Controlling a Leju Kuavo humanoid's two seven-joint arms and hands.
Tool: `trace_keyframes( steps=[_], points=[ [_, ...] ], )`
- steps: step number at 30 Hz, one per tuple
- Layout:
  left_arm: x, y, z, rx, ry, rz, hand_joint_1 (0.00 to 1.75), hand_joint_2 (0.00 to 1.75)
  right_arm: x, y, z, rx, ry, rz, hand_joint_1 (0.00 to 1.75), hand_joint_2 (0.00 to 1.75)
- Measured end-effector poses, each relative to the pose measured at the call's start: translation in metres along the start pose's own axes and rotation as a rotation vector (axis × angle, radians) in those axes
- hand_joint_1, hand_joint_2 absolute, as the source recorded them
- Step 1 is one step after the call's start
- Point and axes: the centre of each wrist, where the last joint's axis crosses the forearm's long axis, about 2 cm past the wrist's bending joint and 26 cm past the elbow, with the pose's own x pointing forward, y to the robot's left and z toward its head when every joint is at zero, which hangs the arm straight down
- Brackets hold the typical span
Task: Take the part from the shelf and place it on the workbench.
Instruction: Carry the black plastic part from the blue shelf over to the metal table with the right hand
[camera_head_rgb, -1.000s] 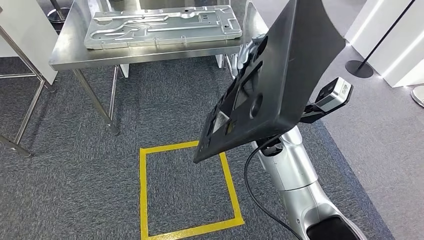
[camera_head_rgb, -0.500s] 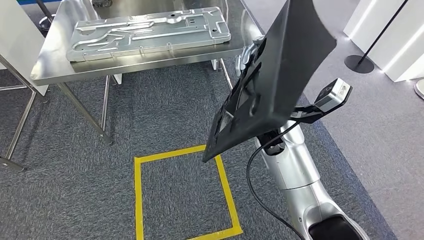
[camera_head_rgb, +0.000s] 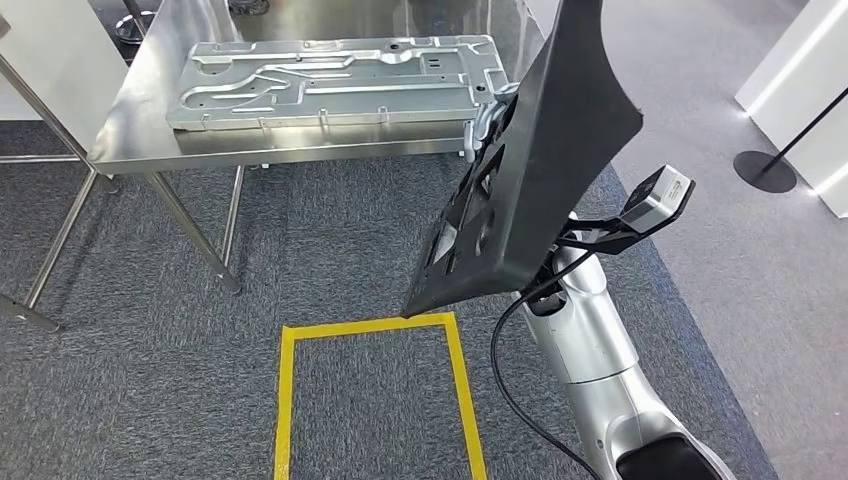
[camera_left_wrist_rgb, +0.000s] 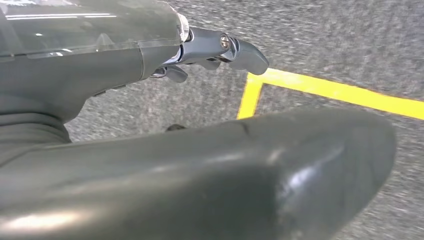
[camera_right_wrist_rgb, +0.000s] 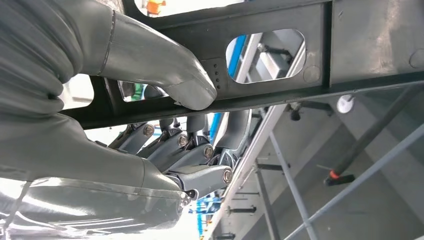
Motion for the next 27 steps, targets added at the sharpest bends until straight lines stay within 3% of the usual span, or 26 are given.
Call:
trace_keyframes(
  steps=[27],
  points=[
    [0.002, 0.002, 0.0, 0.002, -0.007, -0.006, 0.0, 0.0, 0.002, -0.004, 0.01, -0.018, 0.009, 0.006, 1.75, 1.75]
  ],
)
